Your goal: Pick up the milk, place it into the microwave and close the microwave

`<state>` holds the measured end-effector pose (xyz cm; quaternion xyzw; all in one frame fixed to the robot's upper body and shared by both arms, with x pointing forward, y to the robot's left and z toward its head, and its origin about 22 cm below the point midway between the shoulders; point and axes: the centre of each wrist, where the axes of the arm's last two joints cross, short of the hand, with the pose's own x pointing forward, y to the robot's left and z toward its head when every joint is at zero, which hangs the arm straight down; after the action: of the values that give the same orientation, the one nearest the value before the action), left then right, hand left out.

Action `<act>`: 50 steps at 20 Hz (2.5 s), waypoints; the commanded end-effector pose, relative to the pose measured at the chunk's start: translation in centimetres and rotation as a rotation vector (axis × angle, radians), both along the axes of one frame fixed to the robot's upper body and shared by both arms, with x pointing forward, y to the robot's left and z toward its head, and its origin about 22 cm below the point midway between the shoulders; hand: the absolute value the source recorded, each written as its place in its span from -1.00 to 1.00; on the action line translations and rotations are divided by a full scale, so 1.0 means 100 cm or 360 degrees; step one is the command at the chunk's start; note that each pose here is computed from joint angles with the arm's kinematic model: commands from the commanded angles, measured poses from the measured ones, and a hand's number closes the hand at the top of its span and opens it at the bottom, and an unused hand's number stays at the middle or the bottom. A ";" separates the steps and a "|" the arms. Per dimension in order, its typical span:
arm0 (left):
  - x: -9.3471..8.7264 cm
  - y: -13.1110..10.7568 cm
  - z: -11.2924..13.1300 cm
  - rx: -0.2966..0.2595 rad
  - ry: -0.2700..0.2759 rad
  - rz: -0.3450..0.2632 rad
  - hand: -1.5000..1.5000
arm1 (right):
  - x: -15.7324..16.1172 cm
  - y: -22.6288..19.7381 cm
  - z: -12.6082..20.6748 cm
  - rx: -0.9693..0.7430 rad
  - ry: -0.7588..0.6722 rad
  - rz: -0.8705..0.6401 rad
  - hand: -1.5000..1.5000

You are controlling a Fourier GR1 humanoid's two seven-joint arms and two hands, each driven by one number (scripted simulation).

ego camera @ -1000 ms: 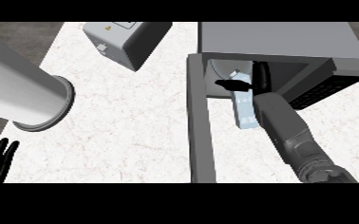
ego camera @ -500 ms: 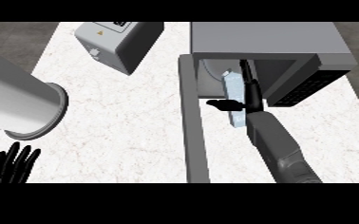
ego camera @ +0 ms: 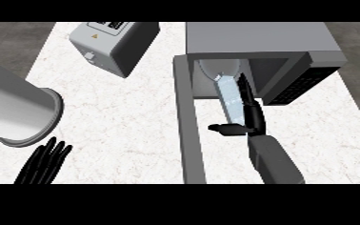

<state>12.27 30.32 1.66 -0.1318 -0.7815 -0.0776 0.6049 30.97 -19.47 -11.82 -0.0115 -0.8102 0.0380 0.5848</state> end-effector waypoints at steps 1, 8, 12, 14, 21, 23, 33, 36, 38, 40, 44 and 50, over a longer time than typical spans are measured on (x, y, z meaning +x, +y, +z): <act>0.010 -0.015 0.010 0.0073 0.0001 -0.0129 -1.00 | -0.043 -0.004 -0.021 0.0045 -0.0018 -0.0002 -1.00; 0.032 -0.052 0.012 0.0146 -0.0003 -0.0179 1.00 | -0.071 -0.042 0.011 0.0228 -0.0065 0.0041 -1.00; 0.060 -0.062 0.011 0.0258 0.0002 -0.0269 1.00 | -0.096 -0.063 0.034 0.0271 -0.0067 -0.0035 1.00; 0.070 -0.071 0.010 0.0301 -0.0003 -0.0323 1.00 | -0.127 -0.087 0.030 0.0287 -0.0079 -0.0049 -1.00; 0.109 -0.127 0.009 0.0429 -0.0101 -0.0414 1.00 | -0.134 -0.122 0.061 0.0288 -0.0150 -0.0165 -1.00; 0.124 -0.151 0.001 0.0468 -0.0076 -0.0471 1.00 | -0.143 -0.123 0.074 0.0235 -0.0157 -0.0171 -1.00; 0.136 -0.245 -0.025 0.0756 -0.0094 -0.0591 1.00 | -0.142 -0.143 0.118 0.0181 -0.0270 -0.0095 -1.00; 0.152 -0.261 -0.020 0.0754 -0.0014 -0.0584 1.00 | -0.139 -0.152 0.130 0.0179 -0.0302 -0.0041 -1.00; 0.142 -0.273 -0.031 0.0797 0.0048 -0.0648 1.00 | -0.123 -0.137 0.144 0.0212 -0.0307 0.0052 -1.00; 0.142 -0.279 -0.037 0.0814 0.0111 -0.0684 1.00 | -0.126 -0.130 0.139 0.0251 -0.0333 0.0121 -1.00; 0.155 -0.296 -0.018 0.0846 0.0105 -0.0701 -1.00 | -0.120 -0.125 0.159 0.0246 -0.0320 0.0231 -1.00; 0.161 -0.302 -0.006 0.0589 0.0005 -0.0592 1.00 | -0.109 -0.120 0.179 0.0237 -0.0392 0.0426 -1.00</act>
<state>27.64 0.89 -0.02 -0.1557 -0.6965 -0.3551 0.6037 19.63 -32.19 5.25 0.1041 -0.8701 0.0355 0.4805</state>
